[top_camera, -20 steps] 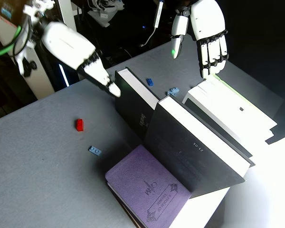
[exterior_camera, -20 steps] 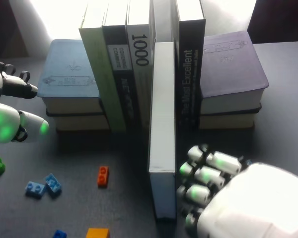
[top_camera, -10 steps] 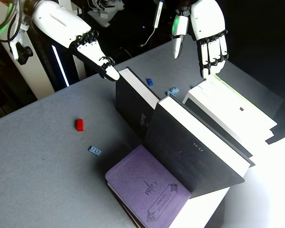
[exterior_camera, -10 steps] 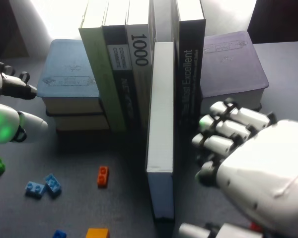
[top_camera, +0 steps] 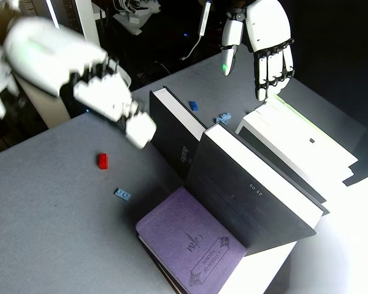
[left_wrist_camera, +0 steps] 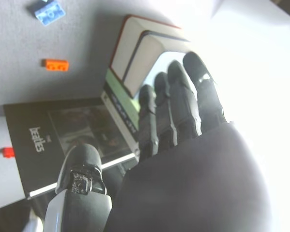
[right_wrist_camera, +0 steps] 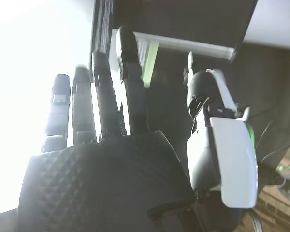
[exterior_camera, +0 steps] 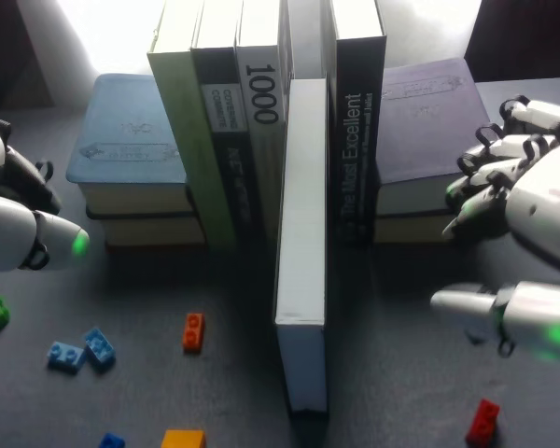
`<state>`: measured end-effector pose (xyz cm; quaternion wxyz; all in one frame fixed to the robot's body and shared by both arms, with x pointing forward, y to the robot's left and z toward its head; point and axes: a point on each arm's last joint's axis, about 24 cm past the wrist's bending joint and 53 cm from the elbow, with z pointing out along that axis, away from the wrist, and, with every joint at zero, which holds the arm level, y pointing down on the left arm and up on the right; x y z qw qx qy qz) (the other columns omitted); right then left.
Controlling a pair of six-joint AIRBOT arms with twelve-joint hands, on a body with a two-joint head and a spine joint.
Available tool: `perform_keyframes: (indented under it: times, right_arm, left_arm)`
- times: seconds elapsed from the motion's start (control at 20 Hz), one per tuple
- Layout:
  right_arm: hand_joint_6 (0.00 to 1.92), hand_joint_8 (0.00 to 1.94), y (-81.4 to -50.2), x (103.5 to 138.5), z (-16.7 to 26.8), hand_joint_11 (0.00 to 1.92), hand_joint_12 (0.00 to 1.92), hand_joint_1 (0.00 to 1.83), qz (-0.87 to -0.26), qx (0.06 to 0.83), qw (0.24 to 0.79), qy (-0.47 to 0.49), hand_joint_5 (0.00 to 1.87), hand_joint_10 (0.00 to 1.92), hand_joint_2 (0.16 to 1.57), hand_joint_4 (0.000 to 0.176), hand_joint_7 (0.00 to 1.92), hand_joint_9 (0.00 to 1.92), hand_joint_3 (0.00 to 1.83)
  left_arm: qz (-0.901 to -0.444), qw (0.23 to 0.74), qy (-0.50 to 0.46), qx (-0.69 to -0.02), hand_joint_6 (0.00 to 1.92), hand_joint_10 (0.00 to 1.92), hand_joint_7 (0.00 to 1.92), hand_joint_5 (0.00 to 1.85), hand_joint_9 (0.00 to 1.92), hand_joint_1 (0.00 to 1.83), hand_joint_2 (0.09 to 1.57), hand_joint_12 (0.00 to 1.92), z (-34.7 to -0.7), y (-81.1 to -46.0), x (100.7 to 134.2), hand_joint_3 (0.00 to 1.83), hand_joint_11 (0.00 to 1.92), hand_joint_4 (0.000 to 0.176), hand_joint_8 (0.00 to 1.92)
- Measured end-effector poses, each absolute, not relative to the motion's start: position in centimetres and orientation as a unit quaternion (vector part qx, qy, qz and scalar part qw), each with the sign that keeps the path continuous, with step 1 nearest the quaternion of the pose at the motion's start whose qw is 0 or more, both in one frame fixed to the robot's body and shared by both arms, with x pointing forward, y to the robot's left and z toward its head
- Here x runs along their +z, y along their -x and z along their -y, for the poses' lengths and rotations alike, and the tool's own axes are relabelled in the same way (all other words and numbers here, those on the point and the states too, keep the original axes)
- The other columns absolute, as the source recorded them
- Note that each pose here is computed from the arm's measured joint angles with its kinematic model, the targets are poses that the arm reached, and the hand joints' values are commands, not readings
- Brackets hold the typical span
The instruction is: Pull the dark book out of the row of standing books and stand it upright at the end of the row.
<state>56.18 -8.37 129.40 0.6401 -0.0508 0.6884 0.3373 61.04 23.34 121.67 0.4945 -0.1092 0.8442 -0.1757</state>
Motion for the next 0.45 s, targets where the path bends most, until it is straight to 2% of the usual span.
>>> perform_keyframes:
  times: [0.05,0.1,0.15,0.2,0.3,0.4,0.45]
  right_arm:
    - [0.46,0.08,-56.8,129.6,9.0,0.0,1.56,0.13,-0.685,0.336,0.645,0.053,0.76,0.88,1.23,0.0,0.73,0.35,0.0]
    - [0.85,0.68,-57.8,129.8,10.0,0.11,1.84,0.15,-0.682,0.337,0.647,0.051,0.71,1.33,1.24,0.0,0.71,0.46,0.0]
    - [0.85,0.68,-58.3,129.6,10.5,0.11,1.84,0.15,-0.684,0.34,0.644,0.047,0.71,1.33,1.24,0.0,0.71,0.46,0.0]
    - [1.12,1.2,-58.9,129.3,11.2,0.27,1.92,0.23,-0.69,0.343,0.637,0.037,0.72,1.6,1.23,0.0,0.66,0.49,0.0]
    - [1.28,1.34,-58.9,129.4,11.0,0.38,1.92,0.23,-0.692,0.349,0.63,0.042,0.72,1.74,1.23,0.0,0.7,0.58,0.0]
    - [1.43,1.47,-58.4,129.7,10.2,0.44,1.92,0.21,-0.689,0.358,0.629,0.049,0.68,1.83,1.24,0.0,0.7,0.6,0.0]
    - [1.44,1.48,-58.0,129.6,9.7,0.43,1.92,0.2,-0.69,0.362,0.625,0.055,0.68,1.84,1.24,0.0,0.72,0.6,0.0]
  left_arm:
    - [-0.844,0.495,0.109,-0.176,0.01,0.04,0.73,0.64,0.75,0.07,1.31,1.12,-23.3,-61.0,121.7,0.0,0.31,0.0,0.01]
    - [-0.844,0.495,0.109,-0.175,0.03,0.09,0.92,0.79,0.93,0.14,1.3,1.15,-23.4,-61.0,121.7,0.0,0.45,0.0,0.04]
    - [-0.844,0.495,0.109,-0.175,0.03,0.09,0.92,0.79,0.93,0.14,1.3,1.15,-23.4,-61.0,121.7,0.0,0.45,0.0,0.04]
    - [-0.844,0.495,0.109,-0.176,0.01,0.24,1.05,0.89,1.01,0.07,1.34,1.32,-23.3,-61.0,121.7,0.0,0.48,0.0,0.04]
    - [-0.844,0.495,0.109,-0.176,0.01,0.72,1.2,1.0,0.97,0.1,1.33,1.4,-23.3,-61.1,121.7,0.0,0.59,0.0,0.06]
    - [-0.843,0.495,0.109,-0.179,0.02,0.99,1.25,1.04,0.9,0.14,1.34,1.47,-23.2,-61.1,121.8,0.0,0.61,0.0,0.09]
    - [-0.843,0.495,0.11,-0.179,0.01,1.1,1.27,1.04,0.88,0.12,1.36,1.51,-23.2,-61.1,121.7,0.0,0.61,0.0,0.12]
